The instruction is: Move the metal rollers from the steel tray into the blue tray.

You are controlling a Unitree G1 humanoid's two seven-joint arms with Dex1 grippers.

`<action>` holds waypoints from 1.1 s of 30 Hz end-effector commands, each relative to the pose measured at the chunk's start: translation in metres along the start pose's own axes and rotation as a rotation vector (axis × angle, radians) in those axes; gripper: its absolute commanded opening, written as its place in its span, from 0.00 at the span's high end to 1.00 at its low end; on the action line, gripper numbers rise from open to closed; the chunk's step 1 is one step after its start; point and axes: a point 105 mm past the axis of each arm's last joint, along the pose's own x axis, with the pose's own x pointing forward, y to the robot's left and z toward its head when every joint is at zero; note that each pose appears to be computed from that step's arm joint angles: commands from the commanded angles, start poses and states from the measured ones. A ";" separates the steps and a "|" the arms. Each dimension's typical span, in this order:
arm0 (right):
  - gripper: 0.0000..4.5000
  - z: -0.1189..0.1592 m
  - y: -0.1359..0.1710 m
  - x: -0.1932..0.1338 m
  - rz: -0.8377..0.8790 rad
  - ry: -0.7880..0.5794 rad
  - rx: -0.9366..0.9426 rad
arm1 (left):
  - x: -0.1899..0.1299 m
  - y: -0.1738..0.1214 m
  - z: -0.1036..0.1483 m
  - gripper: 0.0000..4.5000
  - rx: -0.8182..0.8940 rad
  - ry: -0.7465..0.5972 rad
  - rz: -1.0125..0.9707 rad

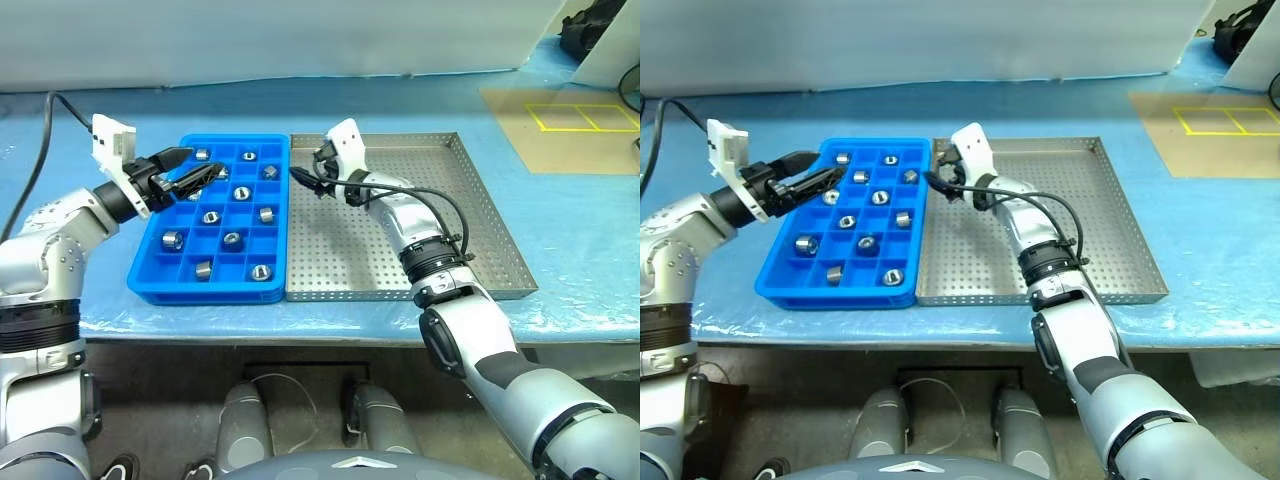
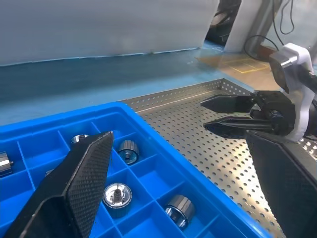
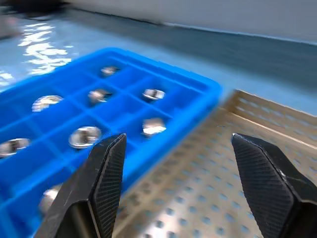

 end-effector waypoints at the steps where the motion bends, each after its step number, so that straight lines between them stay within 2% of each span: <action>1: 0.23 0.025 -0.010 0.003 -0.062 -0.060 -0.032 | 0.003 0.006 0.012 0.00 0.068 -0.054 0.066; 8: 0.23 0.037 -0.019 0.009 -0.125 -0.069 -0.048 | 0.008 0.009 0.011 0.00 0.087 -0.082 0.118; 16: 0.23 0.033 -0.033 0.008 -0.213 -0.058 -0.023 | 0.002 0.035 0.023 0.00 0.101 -0.140 0.283; 24: 0.23 0.030 -0.043 0.006 -0.287 -0.038 -0.015 | 0.011 0.037 0.032 0.00 0.122 -0.161 0.285; 33: 0.23 0.022 -0.047 0.002 -0.296 -0.023 -0.026 | 0.017 0.046 0.024 0.00 0.090 -0.143 0.322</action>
